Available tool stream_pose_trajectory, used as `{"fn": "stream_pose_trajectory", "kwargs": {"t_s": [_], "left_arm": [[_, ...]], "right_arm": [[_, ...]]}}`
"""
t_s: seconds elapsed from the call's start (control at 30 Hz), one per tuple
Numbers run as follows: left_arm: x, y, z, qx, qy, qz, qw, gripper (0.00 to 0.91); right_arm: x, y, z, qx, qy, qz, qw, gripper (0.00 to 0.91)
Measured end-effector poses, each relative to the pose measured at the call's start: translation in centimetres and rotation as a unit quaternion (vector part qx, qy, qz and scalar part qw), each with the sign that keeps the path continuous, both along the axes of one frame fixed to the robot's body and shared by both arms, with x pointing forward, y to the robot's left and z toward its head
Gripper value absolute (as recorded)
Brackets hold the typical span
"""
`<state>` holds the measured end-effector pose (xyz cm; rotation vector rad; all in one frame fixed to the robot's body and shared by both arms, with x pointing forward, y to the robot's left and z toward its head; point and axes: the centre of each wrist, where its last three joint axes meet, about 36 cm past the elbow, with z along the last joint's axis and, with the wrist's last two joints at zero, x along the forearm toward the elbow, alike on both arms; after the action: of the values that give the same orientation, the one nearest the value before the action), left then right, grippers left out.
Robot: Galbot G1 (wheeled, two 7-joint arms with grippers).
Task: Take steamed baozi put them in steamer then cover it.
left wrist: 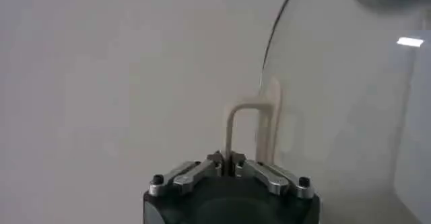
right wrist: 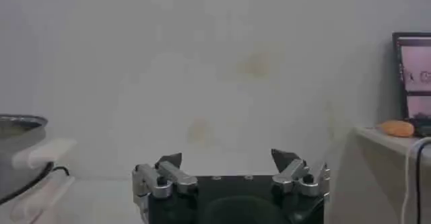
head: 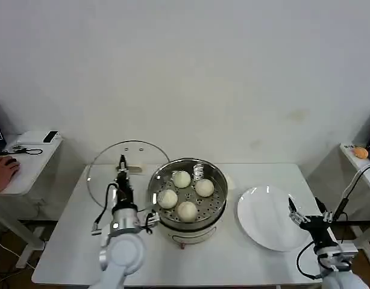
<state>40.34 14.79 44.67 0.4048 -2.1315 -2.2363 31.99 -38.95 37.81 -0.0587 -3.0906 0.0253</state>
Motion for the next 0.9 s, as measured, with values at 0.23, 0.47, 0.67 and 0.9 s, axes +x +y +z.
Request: {"fn": "stream_pose_trajectory", "kwargs": {"t_s": [0.23,0.47,0.67,0.9], "left_arm": [[0.6,-2.9,-0.1,-0.016,0.011,-0.023,1.0,0.0],[0.5,-4.9,-0.2,-0.032,0.029,-0.041,0.998,0.0],[-0.1,-6.0,-0.1,-0.065,0.055,-0.063,0.994,0.0],[-0.6,-7.2,-0.4,-0.07,0.064,-0.081,0.992,0.0]], "right_arm": [[0.5,0.2,-0.2,-0.001,0.002,0.003,1.0,0.907],[0.7,0.3,-0.2,-0.001,0.001,0.005,1.0,0.907],[0.7,0.2,-0.4,-0.001,0.003,0.005,1.0,0.907],[0.8,0.0,-0.4,-0.003,0.004,0.005,1.0,0.907]]}}
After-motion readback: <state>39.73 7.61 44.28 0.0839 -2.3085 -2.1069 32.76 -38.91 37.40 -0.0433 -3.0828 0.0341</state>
